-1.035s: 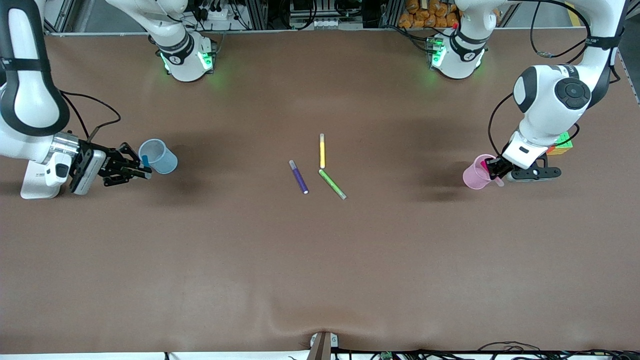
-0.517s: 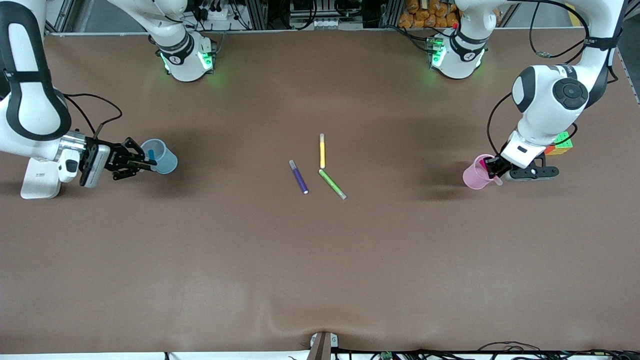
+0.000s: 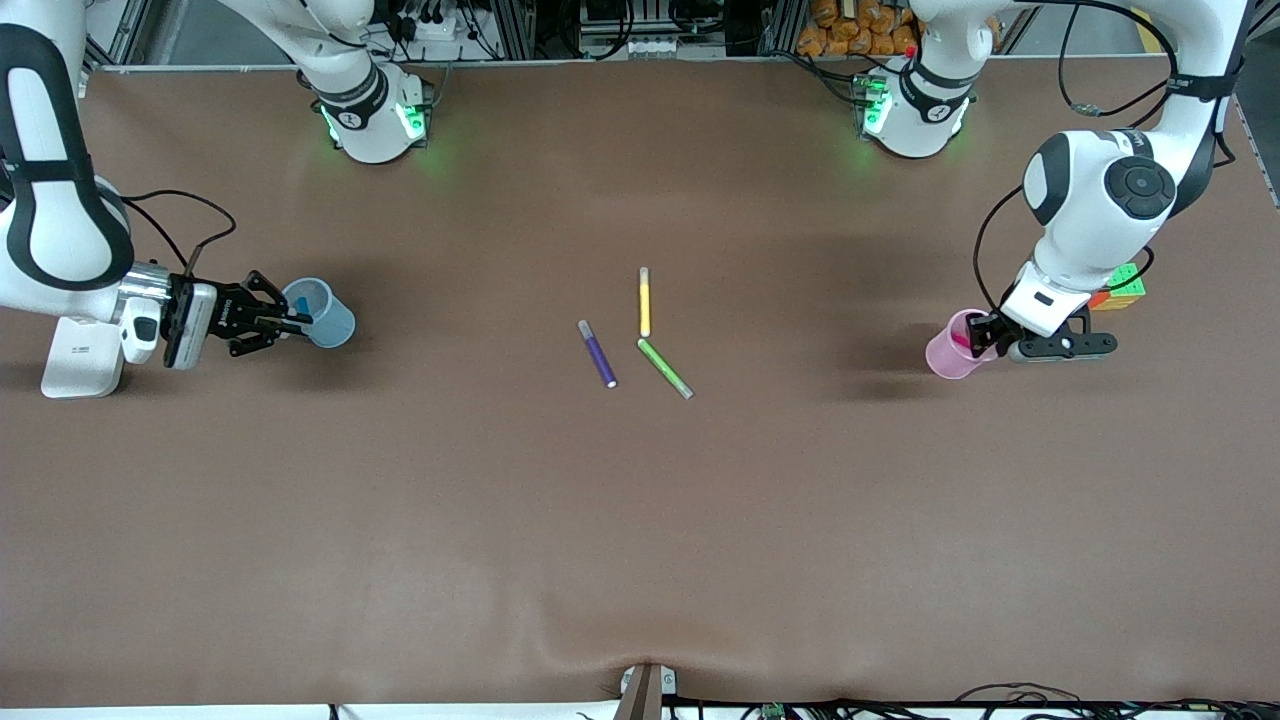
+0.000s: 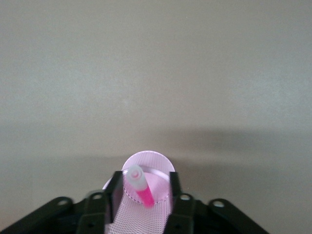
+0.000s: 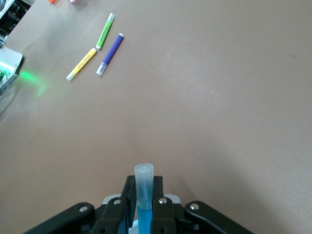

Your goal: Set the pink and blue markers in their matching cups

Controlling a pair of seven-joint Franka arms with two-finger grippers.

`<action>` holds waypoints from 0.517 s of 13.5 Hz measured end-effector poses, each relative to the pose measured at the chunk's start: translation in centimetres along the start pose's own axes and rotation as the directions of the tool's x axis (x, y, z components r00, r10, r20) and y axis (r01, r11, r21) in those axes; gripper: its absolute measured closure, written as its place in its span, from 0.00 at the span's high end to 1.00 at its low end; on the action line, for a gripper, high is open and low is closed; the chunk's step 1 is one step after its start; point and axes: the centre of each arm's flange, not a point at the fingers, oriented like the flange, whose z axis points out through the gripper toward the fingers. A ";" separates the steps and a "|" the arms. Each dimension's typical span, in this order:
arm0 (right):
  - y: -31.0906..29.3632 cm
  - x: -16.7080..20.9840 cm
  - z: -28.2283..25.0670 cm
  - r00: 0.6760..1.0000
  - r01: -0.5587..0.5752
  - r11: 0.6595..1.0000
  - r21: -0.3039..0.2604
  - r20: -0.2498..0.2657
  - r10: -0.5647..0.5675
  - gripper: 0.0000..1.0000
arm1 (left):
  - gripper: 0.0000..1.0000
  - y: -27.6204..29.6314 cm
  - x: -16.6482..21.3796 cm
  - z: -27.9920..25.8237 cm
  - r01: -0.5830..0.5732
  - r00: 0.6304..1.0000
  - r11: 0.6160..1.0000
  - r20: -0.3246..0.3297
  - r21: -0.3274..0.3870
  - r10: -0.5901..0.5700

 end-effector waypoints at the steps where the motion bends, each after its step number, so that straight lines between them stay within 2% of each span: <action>1: 0.0 0.0 0.0 1.000 0.000 1.000 0.004 -0.001 0.000 0.17 | 0.62 0.0 0.3 -0.2 -0.001 1.000 1.000 -0.009 -0.001 0.000; 4: -0.1 -0.2 0.0 1.000 -0.004 1.000 0.013 -0.004 0.004 0.17 | 0.93 0.2 2.2 -2.0 -0.003 0.999 1.000 -0.047 -0.002 0.003; 5: -0.1 -0.4 0.0 1.000 -0.008 1.000 0.018 -0.006 0.008 0.17 | 1.00 0.2 3.0 -3.0 -0.013 0.999 1.000 -0.037 0.003 0.013; 7: 0.1 -0.8 0.0 1.000 -0.010 1.000 0.023 -0.009 0.011 0.17 | 1.00 0.4 5.3 -6.5 -0.038 0.999 0.999 0.020 0.020 0.037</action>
